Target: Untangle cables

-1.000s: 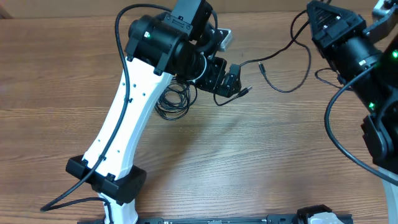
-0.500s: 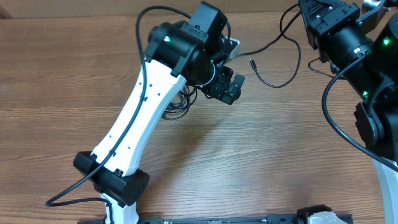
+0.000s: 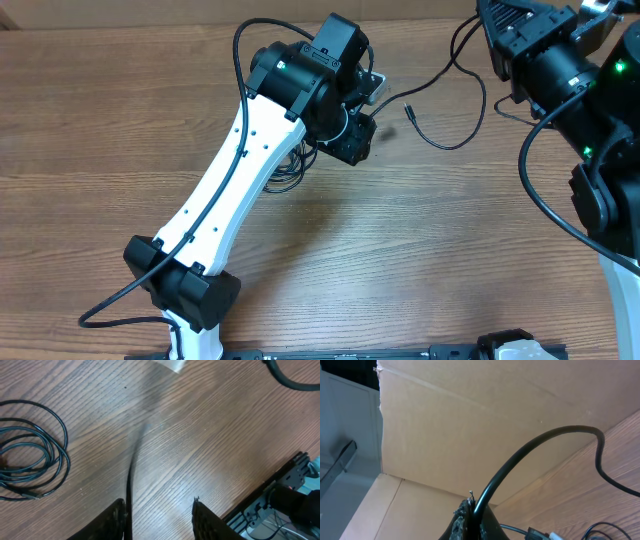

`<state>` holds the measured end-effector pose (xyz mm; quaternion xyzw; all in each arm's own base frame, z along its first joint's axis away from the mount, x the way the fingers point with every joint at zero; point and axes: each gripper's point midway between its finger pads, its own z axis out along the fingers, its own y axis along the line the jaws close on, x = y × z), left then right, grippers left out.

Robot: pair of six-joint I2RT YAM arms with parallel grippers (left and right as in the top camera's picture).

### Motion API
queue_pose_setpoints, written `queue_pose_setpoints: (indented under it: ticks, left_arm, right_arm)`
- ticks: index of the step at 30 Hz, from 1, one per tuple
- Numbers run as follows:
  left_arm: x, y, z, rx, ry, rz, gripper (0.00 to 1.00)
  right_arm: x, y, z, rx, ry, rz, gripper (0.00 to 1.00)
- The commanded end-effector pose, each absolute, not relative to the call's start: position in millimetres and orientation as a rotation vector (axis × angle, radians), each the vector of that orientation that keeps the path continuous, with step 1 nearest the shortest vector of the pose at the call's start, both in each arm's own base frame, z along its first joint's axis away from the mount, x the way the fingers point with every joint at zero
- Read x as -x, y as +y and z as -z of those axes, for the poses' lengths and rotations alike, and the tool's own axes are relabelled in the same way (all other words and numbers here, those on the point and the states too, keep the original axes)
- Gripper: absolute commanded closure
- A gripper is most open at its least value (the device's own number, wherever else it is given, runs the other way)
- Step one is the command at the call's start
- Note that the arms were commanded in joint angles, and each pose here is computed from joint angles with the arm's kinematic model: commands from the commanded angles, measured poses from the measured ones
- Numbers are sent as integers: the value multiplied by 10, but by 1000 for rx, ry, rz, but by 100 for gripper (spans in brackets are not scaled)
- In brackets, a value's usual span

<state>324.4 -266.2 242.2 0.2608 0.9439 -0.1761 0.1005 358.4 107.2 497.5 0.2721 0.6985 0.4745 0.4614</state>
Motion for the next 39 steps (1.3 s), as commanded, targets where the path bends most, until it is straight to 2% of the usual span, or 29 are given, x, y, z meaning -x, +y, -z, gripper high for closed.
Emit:
queue_pose_setpoints:
  ticks: [1, 5, 20, 22, 29, 31, 35, 39]
  left_arm:
    - [-3252, -2670, -2387, -786, 2788, 491, 71]
    - [-3233, -2644, -2384, -779, 2803, 491, 96]
    - [-3263, -2431, -2410, -688, 2851, 478, 96]
    - [-3261, -2429, -2409, -689, 2852, 478, 93]
    - [-3217, -2529, -2444, -708, 2843, 574, 67]
    - [-3203, -2570, -2466, -714, 2836, 622, 49]
    - [-3176, -2663, -2515, -771, 2797, 711, 1]
    - [-3190, -2708, -2541, -777, 2776, 743, 0]
  right_arm:
    - [-3549, 1048, -5048, -665, 1697, -1174, 96]
    - [-3596, 910, -4982, -738, 1679, -1096, 96]
    - [-3622, 318, -4614, -1005, 1637, -735, 96]
    - [-3629, 318, -4598, -1007, 1641, -732, 96]
    - [-3692, 330, -4518, -1017, 1663, -719, 96]
    - [-3717, 353, -4490, -1015, 1676, -724, 96]
    - [-3766, 455, -4430, -995, 1720, -764, 96]
    - [-3788, 513, -4399, -982, 1744, -788, 96]
